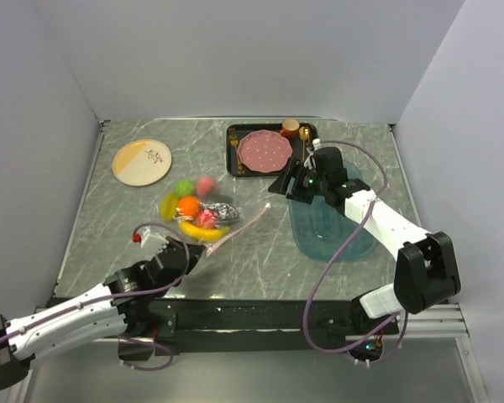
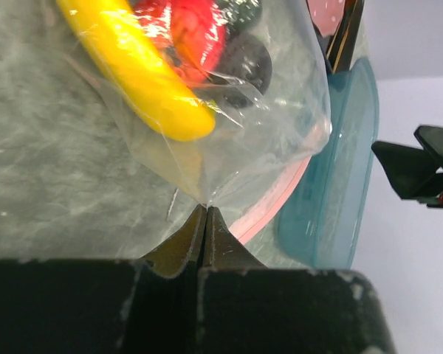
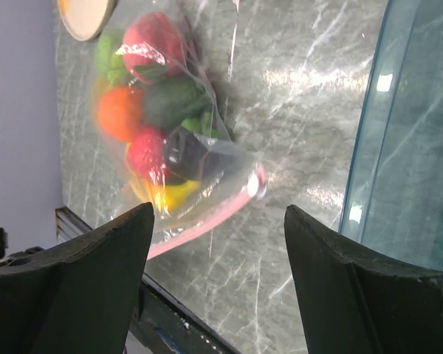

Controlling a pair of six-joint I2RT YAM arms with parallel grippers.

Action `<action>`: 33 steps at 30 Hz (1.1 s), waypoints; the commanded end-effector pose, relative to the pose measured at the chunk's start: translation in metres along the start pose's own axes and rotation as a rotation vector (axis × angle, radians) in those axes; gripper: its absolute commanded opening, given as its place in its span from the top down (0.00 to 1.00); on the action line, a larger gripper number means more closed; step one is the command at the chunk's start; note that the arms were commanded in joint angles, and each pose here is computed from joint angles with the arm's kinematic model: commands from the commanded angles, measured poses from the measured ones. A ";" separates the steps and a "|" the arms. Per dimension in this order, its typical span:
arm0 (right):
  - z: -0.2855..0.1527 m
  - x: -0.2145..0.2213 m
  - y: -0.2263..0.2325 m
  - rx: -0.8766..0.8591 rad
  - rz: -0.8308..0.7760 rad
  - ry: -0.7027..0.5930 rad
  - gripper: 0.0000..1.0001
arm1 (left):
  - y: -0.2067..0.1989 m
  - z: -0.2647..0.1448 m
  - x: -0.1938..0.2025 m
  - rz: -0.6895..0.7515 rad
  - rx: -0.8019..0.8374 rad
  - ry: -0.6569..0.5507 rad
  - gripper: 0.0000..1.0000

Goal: Place the food in the zip-top bag and seal the zipper
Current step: Place the zipper food storage bag at the center of the board.

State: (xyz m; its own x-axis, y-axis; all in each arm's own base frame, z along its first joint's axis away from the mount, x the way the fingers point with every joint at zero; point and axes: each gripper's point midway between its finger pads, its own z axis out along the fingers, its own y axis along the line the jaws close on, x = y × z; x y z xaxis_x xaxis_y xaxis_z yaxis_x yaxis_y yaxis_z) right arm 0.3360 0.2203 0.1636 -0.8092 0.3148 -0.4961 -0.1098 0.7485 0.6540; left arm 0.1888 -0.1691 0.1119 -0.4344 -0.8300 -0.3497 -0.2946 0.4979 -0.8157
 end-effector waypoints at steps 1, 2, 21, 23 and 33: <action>-0.011 -0.003 0.006 -0.005 -0.031 -0.018 0.21 | -0.046 -0.001 0.012 0.079 0.094 0.060 0.99; -0.012 -0.003 0.004 0.003 -0.032 -0.023 0.21 | -0.053 0.001 0.014 0.103 0.112 0.067 0.99; -0.072 -0.057 -0.070 0.274 -0.005 -0.236 0.21 | -0.111 0.015 0.052 0.456 0.165 0.175 0.78; -0.077 -0.061 -0.080 0.291 0.008 -0.249 0.22 | -0.115 0.013 0.051 0.471 0.171 0.174 0.69; -0.093 -0.060 -0.105 0.329 0.036 -0.257 0.21 | -0.133 0.003 0.038 0.508 0.202 0.141 0.22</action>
State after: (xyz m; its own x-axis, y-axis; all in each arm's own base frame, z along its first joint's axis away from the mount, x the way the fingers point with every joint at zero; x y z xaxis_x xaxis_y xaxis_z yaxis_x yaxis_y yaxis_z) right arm 0.3473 0.0759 0.1745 -0.6432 0.4620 -0.6106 0.1506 0.8582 0.4907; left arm 0.2111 -0.2639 0.1744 -0.6280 -0.4425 -0.6402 0.0906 0.7755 -0.6249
